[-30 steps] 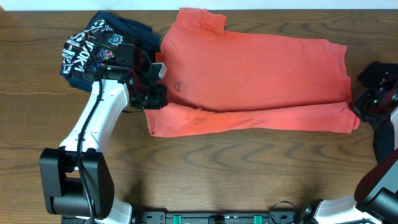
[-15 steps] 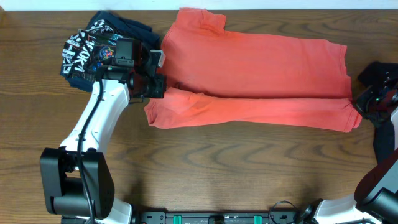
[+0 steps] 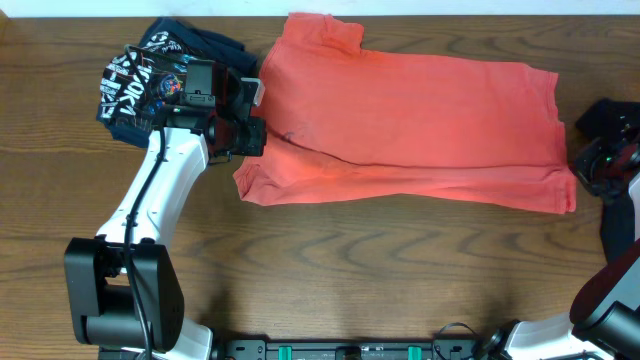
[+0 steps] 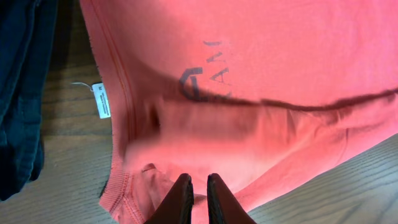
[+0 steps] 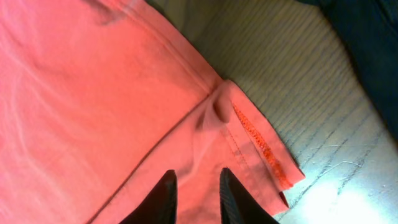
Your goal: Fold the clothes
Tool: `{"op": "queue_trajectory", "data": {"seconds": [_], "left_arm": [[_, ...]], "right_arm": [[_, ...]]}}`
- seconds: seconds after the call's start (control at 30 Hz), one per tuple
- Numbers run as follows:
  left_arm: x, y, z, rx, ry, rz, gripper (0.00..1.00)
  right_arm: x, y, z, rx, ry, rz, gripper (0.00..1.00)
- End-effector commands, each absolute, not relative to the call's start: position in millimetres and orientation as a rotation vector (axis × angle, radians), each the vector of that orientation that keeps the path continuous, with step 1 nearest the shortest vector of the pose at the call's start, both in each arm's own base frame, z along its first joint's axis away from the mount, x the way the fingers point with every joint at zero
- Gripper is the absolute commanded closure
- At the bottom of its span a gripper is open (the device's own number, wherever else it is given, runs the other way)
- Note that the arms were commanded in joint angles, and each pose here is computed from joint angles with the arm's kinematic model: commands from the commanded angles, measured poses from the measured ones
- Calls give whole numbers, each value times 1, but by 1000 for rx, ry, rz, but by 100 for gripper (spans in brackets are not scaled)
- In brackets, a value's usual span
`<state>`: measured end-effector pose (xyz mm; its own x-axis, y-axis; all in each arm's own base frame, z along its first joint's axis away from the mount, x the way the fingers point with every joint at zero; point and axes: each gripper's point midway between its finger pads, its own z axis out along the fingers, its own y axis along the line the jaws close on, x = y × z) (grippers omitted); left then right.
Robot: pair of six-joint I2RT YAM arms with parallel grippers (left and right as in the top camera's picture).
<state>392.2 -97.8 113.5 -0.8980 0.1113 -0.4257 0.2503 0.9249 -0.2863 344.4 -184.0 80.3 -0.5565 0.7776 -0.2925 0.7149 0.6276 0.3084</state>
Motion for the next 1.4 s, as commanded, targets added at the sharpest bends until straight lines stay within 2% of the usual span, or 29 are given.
{"op": "queue_trajectory", "data": {"seconds": [0.0, 0.07, 0.1, 0.23, 0.57, 0.73, 1.1, 1.37], "left_arm": [[393, -93, 118, 268, 2663, -426, 85], [391, -92, 117, 267, 2675, -426, 83], [388, -92, 115, 265, 2689, -428, 78], [370, -91, 108, 258, 2768, -437, 63], [337, -99, 62, 290, 2905, -455, 52], [329, -96, 42, 280, 2965, -443, 51], [374, -89, 39, 281, 2812, -318, 46], [401, -96, 24, 290, 2734, -347, 45]], "right_arm": [[344, -191, 87, 1190, 2420, 188, 69], [344, -191, 87, 1173, 2426, 183, 53], [343, -191, 87, 1160, 2437, 180, 49], [334, -185, 82, 1166, 2483, 187, 45], [294, -153, 45, 1299, 2621, 238, 45], [265, -140, 16, 1353, 2693, 224, 45], [258, -134, 4, 1358, 2699, 232, 44], [255, -133, 4, 1365, 2710, 235, 44]]}}
